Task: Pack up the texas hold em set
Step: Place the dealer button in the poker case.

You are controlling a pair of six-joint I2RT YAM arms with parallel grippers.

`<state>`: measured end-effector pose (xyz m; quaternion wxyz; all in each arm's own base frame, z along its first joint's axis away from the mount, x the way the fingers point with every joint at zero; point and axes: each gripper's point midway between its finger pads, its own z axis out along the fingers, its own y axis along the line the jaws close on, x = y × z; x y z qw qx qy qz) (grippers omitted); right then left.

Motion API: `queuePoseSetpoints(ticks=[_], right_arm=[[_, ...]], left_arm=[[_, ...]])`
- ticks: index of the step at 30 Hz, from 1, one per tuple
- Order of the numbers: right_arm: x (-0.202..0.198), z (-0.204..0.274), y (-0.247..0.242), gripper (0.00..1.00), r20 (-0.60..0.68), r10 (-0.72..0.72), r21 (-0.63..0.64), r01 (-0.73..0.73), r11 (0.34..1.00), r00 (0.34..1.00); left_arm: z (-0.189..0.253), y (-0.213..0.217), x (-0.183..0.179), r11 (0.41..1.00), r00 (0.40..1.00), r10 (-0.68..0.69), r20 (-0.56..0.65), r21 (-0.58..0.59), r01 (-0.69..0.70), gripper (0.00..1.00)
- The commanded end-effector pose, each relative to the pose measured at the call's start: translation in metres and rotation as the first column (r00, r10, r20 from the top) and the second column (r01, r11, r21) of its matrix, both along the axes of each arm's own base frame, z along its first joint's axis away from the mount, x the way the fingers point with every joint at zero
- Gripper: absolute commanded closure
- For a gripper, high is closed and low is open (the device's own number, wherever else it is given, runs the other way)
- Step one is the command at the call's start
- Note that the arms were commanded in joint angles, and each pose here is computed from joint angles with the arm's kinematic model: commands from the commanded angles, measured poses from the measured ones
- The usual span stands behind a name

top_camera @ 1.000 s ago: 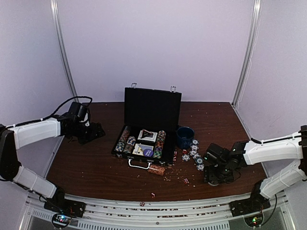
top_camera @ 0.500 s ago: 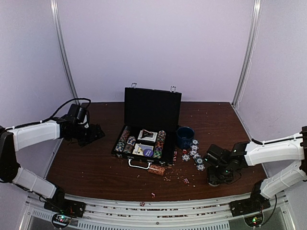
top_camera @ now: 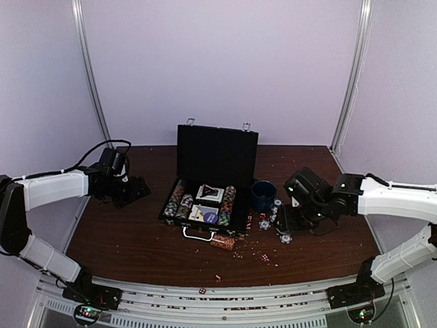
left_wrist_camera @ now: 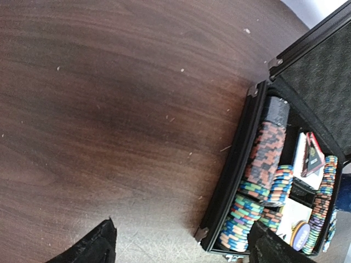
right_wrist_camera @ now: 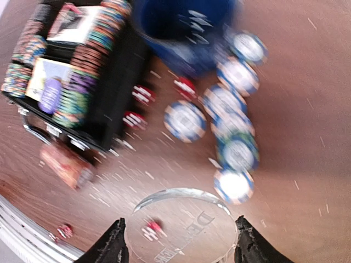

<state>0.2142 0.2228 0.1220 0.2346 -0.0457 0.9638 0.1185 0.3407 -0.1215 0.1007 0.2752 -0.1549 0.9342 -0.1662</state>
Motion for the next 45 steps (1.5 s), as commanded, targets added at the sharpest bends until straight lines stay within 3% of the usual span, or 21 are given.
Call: queuePoseSetpoints(ticks=[1, 9, 24, 45], right_arm=[[0.031, 0.013, 0.052, 0.48, 0.076, 0.161, -0.011, -0.161, 0.987, 0.984], [0.084, 0.0, 0.131, 0.5, 0.093, 0.319, -0.08, -0.312, 0.947, 0.943], [0.109, -0.013, 0.23, 0.51, 0.121, 0.505, -0.083, -0.499, 0.863, 0.855], [0.11, -0.043, 0.27, 0.51, 0.089, 0.592, -0.044, -0.59, 0.806, 0.801]], left_arm=[[0.029, -0.005, 0.02, 1.0, 0.995, 0.006, 0.096, -0.027, -0.004, 0.15], [0.039, 0.001, 0.01, 0.999, 0.993, 0.024, 0.114, -0.031, -0.021, 0.14], [0.035, 0.004, 0.002, 0.999, 0.993, 0.039, 0.107, -0.039, -0.035, 0.14], [0.026, 0.002, 0.002, 0.997, 0.996, 0.051, 0.075, -0.06, -0.047, 0.14]])
